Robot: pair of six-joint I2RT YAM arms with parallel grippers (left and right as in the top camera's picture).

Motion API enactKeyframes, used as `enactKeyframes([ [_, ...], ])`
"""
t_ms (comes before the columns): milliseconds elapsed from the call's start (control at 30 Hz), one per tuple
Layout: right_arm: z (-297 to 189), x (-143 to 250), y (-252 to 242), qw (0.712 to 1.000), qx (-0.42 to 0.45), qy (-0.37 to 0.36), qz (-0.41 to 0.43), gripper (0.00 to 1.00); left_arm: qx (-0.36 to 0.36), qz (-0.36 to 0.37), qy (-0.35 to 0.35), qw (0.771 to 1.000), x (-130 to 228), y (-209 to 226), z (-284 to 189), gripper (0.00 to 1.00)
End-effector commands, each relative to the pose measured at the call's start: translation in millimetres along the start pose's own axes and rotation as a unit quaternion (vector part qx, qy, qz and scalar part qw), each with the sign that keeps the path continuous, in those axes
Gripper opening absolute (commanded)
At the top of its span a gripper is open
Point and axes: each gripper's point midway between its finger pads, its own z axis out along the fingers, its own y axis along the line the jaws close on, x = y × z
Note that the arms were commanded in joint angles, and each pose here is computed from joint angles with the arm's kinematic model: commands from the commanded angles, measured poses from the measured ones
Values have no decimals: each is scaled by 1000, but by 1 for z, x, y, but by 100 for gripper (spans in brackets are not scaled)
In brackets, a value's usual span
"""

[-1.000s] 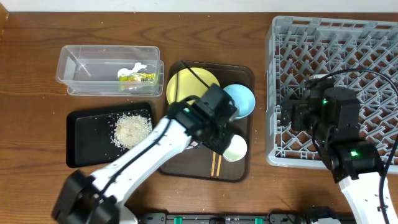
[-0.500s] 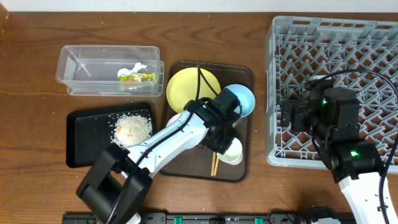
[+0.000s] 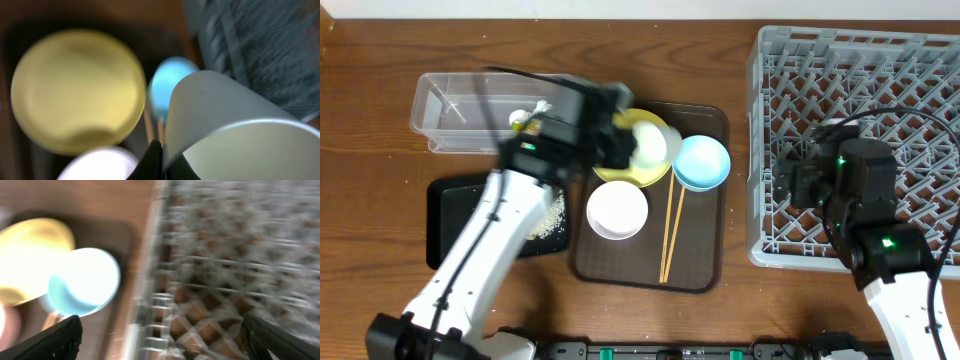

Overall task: Sort waste into correct bins and load items into the dishwasher rack
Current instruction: 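Lift the white cup with the left gripper toward the right gripper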

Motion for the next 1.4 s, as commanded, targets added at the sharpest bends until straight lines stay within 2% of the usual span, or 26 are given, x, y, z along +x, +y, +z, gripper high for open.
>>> enactKeyframes([
  [0, -1, 0, 59, 982, -183, 13, -41, 99, 164, -71, 30, 983, -9, -27, -9, 6],
  [133, -6, 16, 107, 933, -350, 40, -73, 99, 302, -86, 81, 946, -5, -47, -14, 6],
  [233, -11, 25, 130, 889, -447, 48, -85, 99, 350, -101, 121, 923, 6, -56, -11, 6],
  [333, -11, 28, 142, 856, -509, 49, -78, 99, 363, -110, 150, 913, 17, -62, 2, 6],
  [433, -1, 25, 145, 843, -531, 40, -75, 99, 366, -112, 173, 908, 27, -68, 13, 6],
  [567, -2, 7, 152, 816, -569, -13, -99, 99, 370, -103, 187, 904, 36, -80, 16, 6],
  [767, -12, -23, 157, 794, -587, -84, -135, 98, 372, -101, 192, 903, 38, -83, 17, 6],
  [933, -27, -29, 162, 763, -615, -113, -162, 92, 372, -101, 191, 903, 38, -82, 17, 6],
  [1133, -27, -29, 161, 763, -616, -114, -162, 87, 372, -101, 191, 903, 38, -82, 17, 6],
  [1233, -27, -29, 161, 763, -616, -114, -162, 78, 372, -101, 191, 903, 38, -82, 17, 6],
  [1367, -27, -29, 161, 763, -616, -114, -162, 73, 372, -101, 191, 903, 38, -82, 17, 6],
])
